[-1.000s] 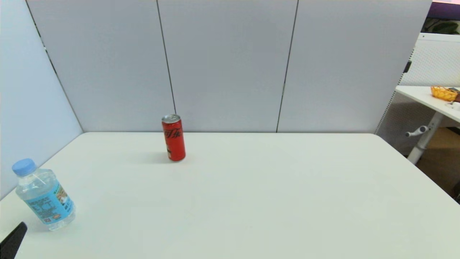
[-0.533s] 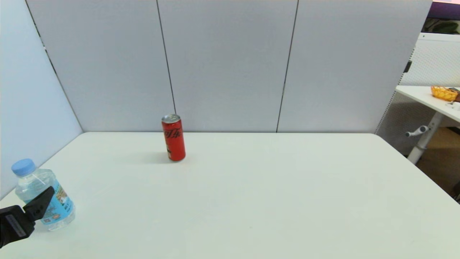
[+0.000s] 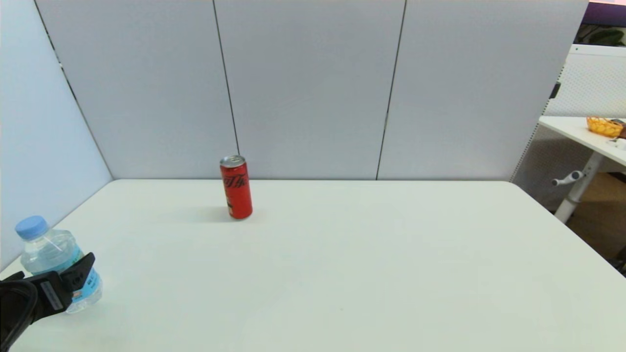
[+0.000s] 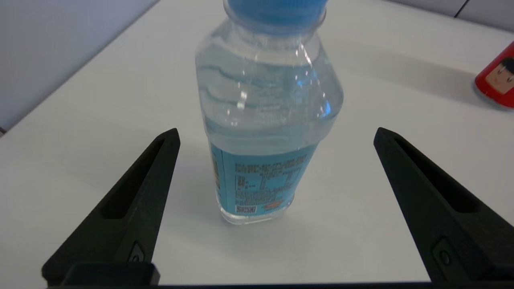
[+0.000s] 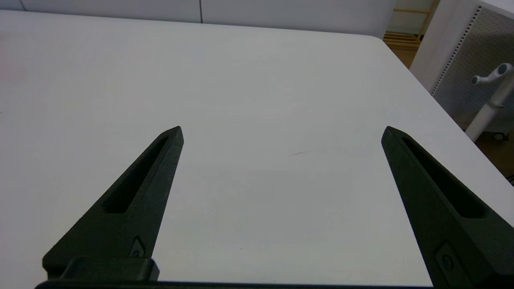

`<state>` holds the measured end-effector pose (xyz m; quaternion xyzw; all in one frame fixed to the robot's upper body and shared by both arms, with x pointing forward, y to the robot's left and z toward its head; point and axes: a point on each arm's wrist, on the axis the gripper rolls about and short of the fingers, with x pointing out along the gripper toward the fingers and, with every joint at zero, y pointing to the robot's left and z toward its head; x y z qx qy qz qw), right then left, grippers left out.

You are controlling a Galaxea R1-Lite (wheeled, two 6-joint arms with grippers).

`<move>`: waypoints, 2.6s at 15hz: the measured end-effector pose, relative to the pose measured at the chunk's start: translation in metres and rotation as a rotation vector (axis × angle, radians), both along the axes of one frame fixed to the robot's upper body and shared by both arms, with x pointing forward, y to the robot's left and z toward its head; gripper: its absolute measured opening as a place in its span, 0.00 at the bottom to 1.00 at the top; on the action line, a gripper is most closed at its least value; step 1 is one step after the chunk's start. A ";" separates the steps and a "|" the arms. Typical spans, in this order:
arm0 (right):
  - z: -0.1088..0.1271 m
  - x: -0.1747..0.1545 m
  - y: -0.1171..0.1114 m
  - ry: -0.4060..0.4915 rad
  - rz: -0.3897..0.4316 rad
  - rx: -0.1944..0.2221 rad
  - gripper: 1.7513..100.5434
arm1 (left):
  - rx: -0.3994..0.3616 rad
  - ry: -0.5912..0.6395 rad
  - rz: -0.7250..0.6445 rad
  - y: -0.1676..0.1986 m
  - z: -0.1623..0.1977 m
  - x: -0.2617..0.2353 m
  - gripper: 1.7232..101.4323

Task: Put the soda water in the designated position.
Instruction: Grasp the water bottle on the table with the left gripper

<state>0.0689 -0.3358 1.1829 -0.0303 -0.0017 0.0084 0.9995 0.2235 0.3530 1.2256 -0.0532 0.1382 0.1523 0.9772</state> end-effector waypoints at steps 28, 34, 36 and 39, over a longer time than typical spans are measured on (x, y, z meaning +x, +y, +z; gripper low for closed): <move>0.000 0.000 0.000 0.000 0.000 0.000 0.97 | 0.020 -0.040 -0.024 0.005 0.001 0.045 0.96; 0.000 0.000 0.000 0.000 0.000 0.000 0.97 | 0.032 -0.032 -0.028 0.005 0.001 0.049 0.57; 0.000 0.000 0.000 0.000 0.000 0.000 0.97 | 0.032 -0.032 -0.028 0.005 0.001 0.049 0.57; 0.000 0.000 0.000 0.000 0.000 0.000 0.97 | 0.046 -0.047 -0.032 0.005 0.006 0.052 0.57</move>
